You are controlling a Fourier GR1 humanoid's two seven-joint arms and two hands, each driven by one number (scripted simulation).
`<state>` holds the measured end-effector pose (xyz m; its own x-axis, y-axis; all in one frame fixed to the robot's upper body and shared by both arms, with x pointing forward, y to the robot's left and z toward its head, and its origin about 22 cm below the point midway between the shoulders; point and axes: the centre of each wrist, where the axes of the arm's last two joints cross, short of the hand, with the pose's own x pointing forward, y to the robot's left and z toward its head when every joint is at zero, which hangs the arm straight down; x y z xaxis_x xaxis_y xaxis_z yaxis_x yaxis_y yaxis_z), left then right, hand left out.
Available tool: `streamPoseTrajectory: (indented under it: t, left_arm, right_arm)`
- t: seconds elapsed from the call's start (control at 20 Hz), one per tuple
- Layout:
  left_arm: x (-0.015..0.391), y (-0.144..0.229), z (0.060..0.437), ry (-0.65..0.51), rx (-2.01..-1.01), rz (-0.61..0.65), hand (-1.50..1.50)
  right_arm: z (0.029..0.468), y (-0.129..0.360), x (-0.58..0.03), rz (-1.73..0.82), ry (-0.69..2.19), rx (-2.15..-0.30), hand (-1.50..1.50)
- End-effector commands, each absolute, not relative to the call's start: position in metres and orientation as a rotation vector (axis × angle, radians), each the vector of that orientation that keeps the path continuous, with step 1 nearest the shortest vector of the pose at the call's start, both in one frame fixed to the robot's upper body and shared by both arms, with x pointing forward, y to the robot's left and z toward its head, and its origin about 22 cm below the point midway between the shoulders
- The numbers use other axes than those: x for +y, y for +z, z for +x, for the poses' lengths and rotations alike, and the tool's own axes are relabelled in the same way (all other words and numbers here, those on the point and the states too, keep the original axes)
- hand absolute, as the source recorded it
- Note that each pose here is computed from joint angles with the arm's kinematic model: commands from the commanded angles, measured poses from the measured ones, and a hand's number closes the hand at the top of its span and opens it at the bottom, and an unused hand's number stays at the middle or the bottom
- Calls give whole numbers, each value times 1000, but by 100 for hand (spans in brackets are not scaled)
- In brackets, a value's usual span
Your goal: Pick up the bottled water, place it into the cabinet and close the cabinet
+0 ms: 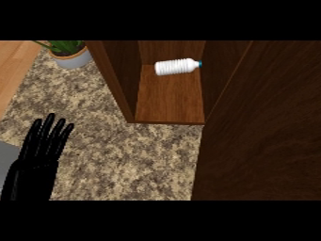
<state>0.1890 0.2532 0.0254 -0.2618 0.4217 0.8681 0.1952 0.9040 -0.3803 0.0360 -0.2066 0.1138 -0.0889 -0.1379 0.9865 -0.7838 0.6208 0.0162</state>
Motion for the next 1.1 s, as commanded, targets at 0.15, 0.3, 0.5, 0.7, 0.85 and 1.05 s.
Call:
streamPoseTrajectory:
  t: [0.15,0.3,0.5,0.7,0.85,1.05]
  left_arm:
    - [280,33,178,214,-1835,-470,-150]
    - [296,36,177,225,-1854,-448,-150]
    - [307,40,167,209,-1838,-484,-150]
    - [311,46,165,182,-1848,-526,-150]
    - [327,52,169,139,-1852,-502,-150]
    - [331,59,170,127,-1865,-539,-150]
  right_arm:
    - [34,157,-189,827,913,-1627,150]
    - [35,148,-176,883,754,-1651,150]
    - [33,145,-166,990,635,-1648,150]
    - [39,140,-164,1007,700,-1628,150]
    - [45,137,-164,975,717,-1622,150]
    - [50,135,-164,970,765,-1597,150]
